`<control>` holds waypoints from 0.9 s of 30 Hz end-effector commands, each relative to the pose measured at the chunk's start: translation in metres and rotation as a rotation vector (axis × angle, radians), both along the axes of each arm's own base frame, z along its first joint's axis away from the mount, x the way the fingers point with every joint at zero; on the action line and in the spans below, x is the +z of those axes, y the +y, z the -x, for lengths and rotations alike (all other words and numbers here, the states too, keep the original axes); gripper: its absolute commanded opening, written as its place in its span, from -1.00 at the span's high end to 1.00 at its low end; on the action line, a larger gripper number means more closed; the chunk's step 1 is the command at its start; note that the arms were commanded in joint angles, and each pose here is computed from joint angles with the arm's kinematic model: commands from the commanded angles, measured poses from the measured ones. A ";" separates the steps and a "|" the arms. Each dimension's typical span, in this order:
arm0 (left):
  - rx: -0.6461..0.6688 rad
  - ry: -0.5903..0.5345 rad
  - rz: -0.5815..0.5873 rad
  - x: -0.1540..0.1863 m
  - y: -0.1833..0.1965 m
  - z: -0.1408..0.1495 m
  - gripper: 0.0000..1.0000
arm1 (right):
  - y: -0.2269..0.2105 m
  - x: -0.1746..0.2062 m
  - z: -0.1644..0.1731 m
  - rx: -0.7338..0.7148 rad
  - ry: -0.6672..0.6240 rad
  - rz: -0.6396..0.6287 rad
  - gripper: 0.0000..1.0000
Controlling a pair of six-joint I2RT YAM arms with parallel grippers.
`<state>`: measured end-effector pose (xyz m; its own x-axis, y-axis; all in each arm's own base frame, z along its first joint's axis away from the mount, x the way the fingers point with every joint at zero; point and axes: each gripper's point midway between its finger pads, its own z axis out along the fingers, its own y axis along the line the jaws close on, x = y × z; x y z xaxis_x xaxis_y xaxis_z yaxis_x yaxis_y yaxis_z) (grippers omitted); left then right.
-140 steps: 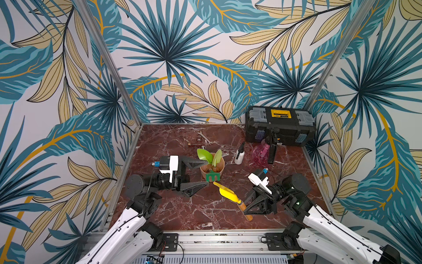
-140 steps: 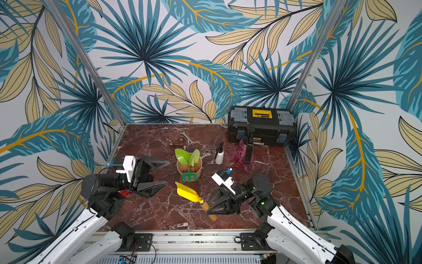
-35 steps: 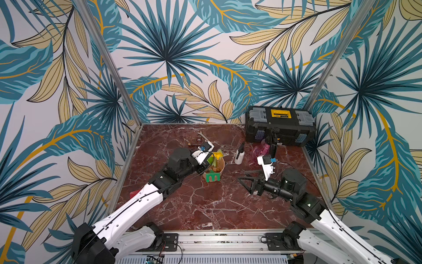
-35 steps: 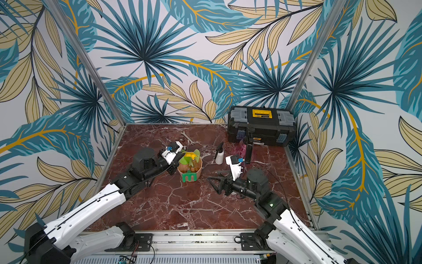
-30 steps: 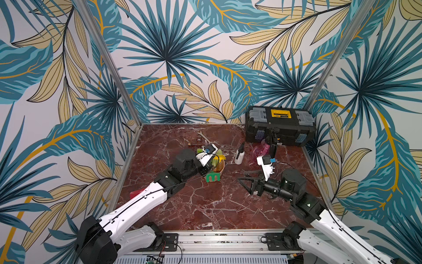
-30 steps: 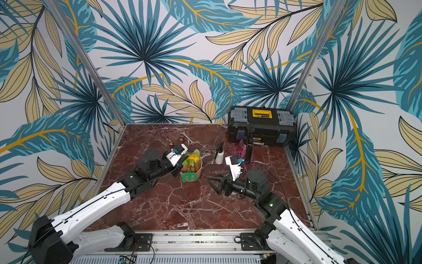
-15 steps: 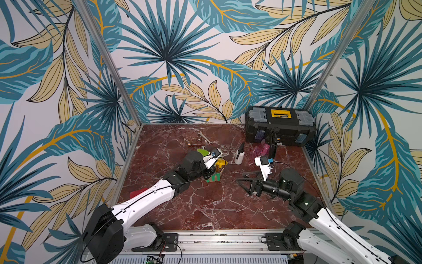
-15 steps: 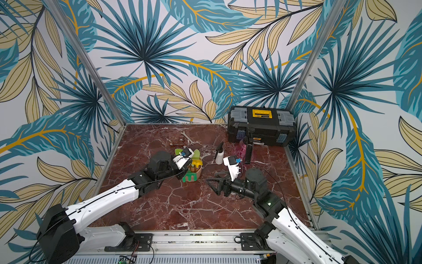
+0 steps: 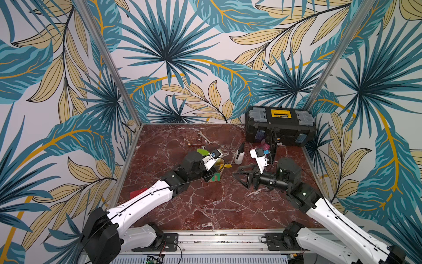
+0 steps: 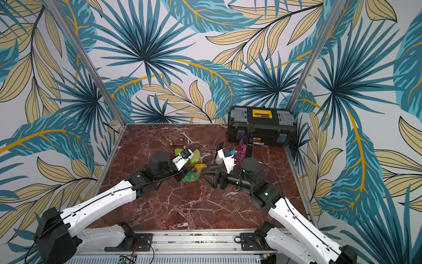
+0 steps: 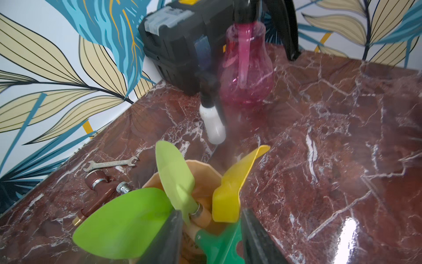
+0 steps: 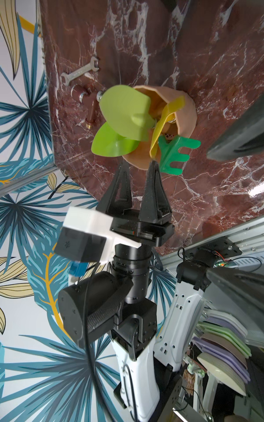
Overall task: Organize the gardening tools
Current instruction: Place the gardening tool in the container, then pick up the gardening tool from the center of the board.
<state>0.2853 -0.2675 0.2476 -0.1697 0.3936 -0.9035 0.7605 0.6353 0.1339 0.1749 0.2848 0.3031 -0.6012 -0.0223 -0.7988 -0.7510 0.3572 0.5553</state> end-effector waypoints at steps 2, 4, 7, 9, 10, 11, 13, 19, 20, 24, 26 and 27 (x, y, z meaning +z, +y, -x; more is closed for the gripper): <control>0.030 -0.069 0.143 0.074 0.015 0.017 -0.07 | 0.020 -0.013 0.018 0.135 -0.017 0.100 -0.53; 0.080 -0.078 0.162 0.090 0.028 0.019 -0.14 | 0.031 -0.014 0.023 0.195 -0.044 0.131 -0.53; 0.185 -0.077 0.178 0.106 0.050 0.019 -0.26 | 0.054 -0.018 0.036 0.301 -0.120 0.186 -0.53; 0.255 -0.095 0.207 0.122 0.065 0.019 -0.29 | 0.073 -0.028 0.042 0.358 -0.184 0.251 -0.53; 0.295 -0.109 0.218 0.130 0.075 0.018 -0.29 | 0.083 -0.035 0.041 0.373 -0.227 0.287 -0.52; 0.326 -0.121 0.228 0.139 0.083 0.019 -0.30 | 0.094 -0.041 0.042 0.397 -0.258 0.310 -0.51; 0.387 -0.144 0.233 0.153 0.099 0.019 -0.30 | 0.112 -0.045 0.043 0.444 -0.318 0.317 -0.49; 0.519 -0.222 0.217 0.177 0.145 0.025 -0.26 | 0.157 -0.073 0.043 0.601 -0.430 0.323 -0.44; 0.521 -0.228 0.226 0.179 0.149 0.028 -0.26 | 0.164 -0.078 0.040 0.621 -0.430 0.336 -0.44; 0.540 -0.251 0.253 0.188 0.162 0.038 -0.26 | 0.196 -0.118 0.021 0.653 -0.400 0.471 -0.41; 0.548 -0.259 0.260 0.190 0.167 0.044 -0.27 | 0.211 -0.139 0.014 0.667 -0.417 0.534 -0.41; 0.552 -0.261 0.263 0.191 0.170 0.046 -0.27 | 0.218 -0.144 0.012 0.675 -0.433 0.546 -0.42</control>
<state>0.2471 -0.1097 0.4322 -0.0533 0.0782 -0.9955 0.3062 0.9502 0.0583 0.1656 0.4998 0.1944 -0.0465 -0.6023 -0.7969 -0.9927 -0.0613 0.1042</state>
